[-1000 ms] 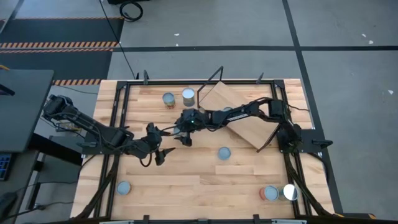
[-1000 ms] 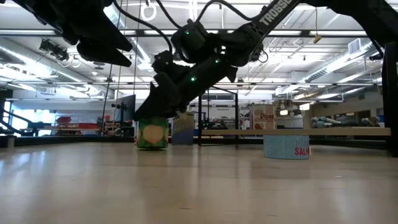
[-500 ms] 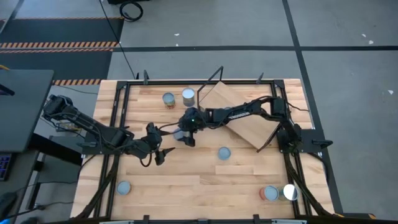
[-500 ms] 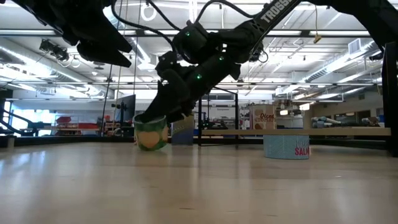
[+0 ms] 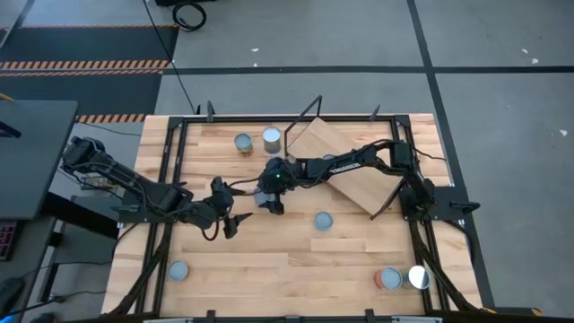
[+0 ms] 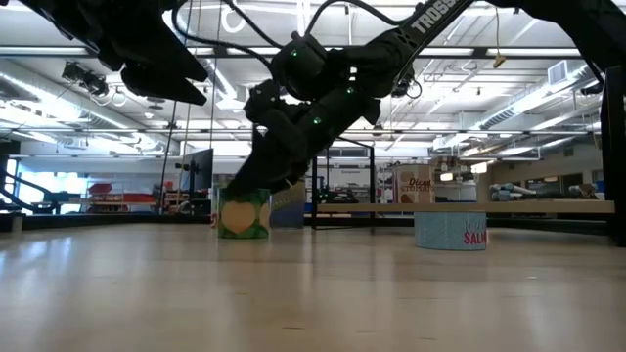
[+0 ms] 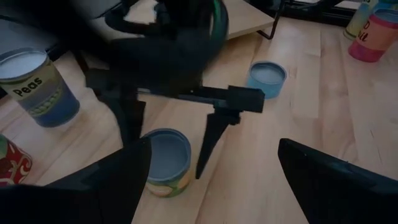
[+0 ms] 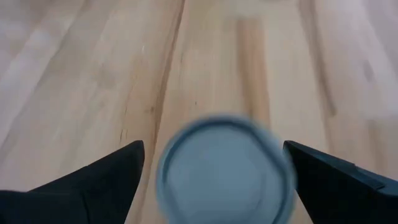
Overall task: Pick and place cans onto a shelf
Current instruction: Put the canned peaches on the shelf aligned with the canned diced tomatoes
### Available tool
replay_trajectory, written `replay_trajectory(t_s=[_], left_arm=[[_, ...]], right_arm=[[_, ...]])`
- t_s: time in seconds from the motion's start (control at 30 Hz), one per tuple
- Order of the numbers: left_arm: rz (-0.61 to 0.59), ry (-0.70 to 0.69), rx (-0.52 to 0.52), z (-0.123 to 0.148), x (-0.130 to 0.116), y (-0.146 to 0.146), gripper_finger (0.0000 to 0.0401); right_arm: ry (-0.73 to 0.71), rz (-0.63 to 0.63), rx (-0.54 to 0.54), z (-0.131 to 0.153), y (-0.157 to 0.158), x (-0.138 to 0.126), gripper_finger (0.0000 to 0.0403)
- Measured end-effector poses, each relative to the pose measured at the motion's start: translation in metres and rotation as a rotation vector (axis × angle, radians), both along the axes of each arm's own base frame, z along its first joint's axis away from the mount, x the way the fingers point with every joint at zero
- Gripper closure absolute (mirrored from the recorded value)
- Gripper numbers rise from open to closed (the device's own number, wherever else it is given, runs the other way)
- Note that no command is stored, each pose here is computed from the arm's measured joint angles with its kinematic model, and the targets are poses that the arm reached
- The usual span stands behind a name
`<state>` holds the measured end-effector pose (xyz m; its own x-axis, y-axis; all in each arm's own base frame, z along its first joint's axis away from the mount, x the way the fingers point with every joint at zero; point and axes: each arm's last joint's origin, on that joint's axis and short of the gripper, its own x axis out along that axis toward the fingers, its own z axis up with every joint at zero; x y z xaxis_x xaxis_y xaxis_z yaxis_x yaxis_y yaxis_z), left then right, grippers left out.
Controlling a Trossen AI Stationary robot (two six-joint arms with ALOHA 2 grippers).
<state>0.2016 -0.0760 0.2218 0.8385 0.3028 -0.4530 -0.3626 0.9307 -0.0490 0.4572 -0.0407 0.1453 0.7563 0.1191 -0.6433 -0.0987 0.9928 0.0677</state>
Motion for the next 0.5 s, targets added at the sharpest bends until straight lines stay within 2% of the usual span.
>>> replay_trajectory(t_s=[0.17, 0.37, 0.5], left_arm=[[0.0, -0.001, 0.0, 0.0001, 0.0, 0.0, 0.0044], [0.0, -0.002, -0.006, 0.0001, 0.0, 0.0, 0.0044], [0.007, -0.036, -0.089, 0.0045, -0.0037, -0.0008, 0.0044]], right_arm=[[0.017, -0.03, -0.038, -0.0012, -0.0001, -0.0008, 0.0031], [-0.005, -0.046, -0.049, 0.0007, -0.0003, 0.0007, 0.008], [0.033, -0.066, -0.064, 0.0075, 0.0, -0.0043, 0.0116]])
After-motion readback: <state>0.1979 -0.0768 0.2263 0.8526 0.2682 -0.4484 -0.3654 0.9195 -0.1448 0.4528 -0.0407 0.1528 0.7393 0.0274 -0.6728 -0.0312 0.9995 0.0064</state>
